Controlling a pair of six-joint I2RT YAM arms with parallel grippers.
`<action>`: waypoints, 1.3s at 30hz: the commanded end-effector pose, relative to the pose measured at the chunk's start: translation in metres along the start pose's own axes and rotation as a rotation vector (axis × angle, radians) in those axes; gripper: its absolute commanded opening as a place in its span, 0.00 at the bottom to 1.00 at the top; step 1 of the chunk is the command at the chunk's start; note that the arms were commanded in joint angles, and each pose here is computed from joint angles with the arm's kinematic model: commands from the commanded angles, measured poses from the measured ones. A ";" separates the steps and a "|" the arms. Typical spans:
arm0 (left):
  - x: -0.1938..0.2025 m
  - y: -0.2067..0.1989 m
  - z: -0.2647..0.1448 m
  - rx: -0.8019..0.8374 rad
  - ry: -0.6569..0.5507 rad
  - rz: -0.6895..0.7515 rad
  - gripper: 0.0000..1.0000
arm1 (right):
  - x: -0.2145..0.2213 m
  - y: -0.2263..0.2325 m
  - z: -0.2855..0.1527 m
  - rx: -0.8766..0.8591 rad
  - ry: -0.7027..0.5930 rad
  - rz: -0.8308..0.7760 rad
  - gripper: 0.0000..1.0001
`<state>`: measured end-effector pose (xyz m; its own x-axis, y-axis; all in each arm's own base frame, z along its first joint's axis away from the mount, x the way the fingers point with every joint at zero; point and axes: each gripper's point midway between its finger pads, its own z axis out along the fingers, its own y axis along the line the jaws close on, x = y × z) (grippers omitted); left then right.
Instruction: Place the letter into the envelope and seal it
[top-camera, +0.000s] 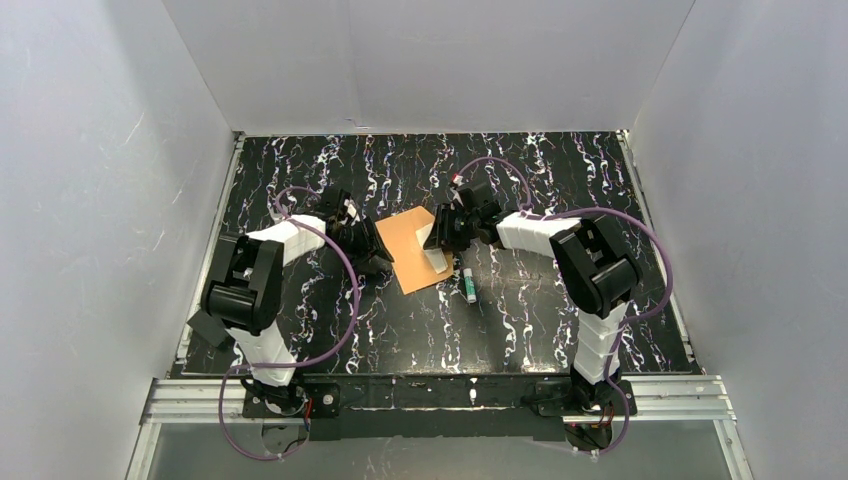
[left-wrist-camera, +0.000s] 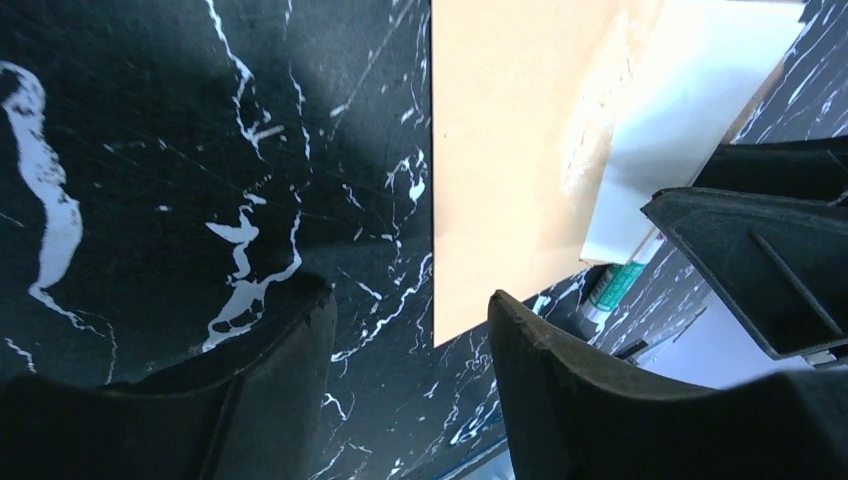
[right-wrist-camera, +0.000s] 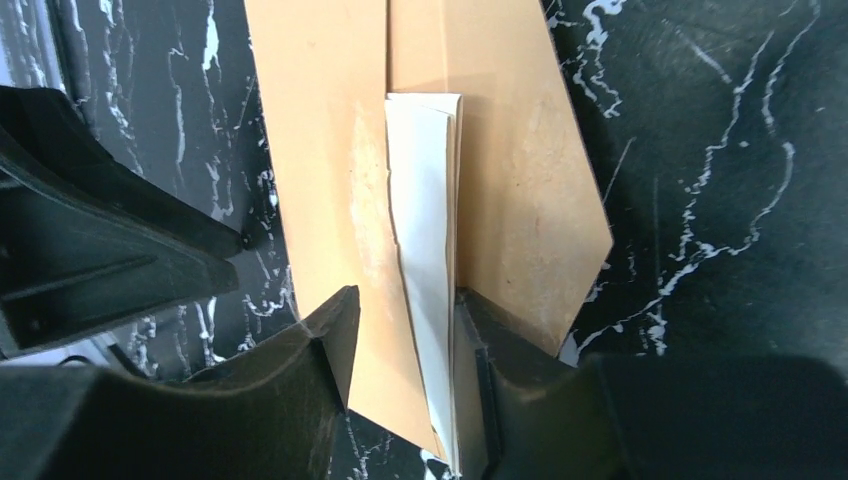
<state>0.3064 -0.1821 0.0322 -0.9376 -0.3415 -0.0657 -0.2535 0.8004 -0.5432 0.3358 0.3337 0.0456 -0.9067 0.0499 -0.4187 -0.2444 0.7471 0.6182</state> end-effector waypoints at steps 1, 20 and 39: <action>-0.010 0.005 0.003 -0.052 -0.018 0.005 0.54 | -0.020 0.006 -0.009 0.027 -0.049 -0.053 0.41; -0.018 0.006 0.048 -0.016 0.099 0.020 0.31 | -0.010 0.011 0.016 -0.065 0.013 -0.015 0.01; -0.003 -0.004 0.048 0.070 0.099 -0.146 0.26 | -0.012 0.026 0.017 -0.205 -0.094 0.152 0.02</action>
<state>0.3539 -0.2082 0.0219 -0.9237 -0.3832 -0.0045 -0.2848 0.6944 -0.6609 0.3407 0.3426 0.0282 -0.9229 0.1736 -0.3436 -0.1360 0.6879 0.7129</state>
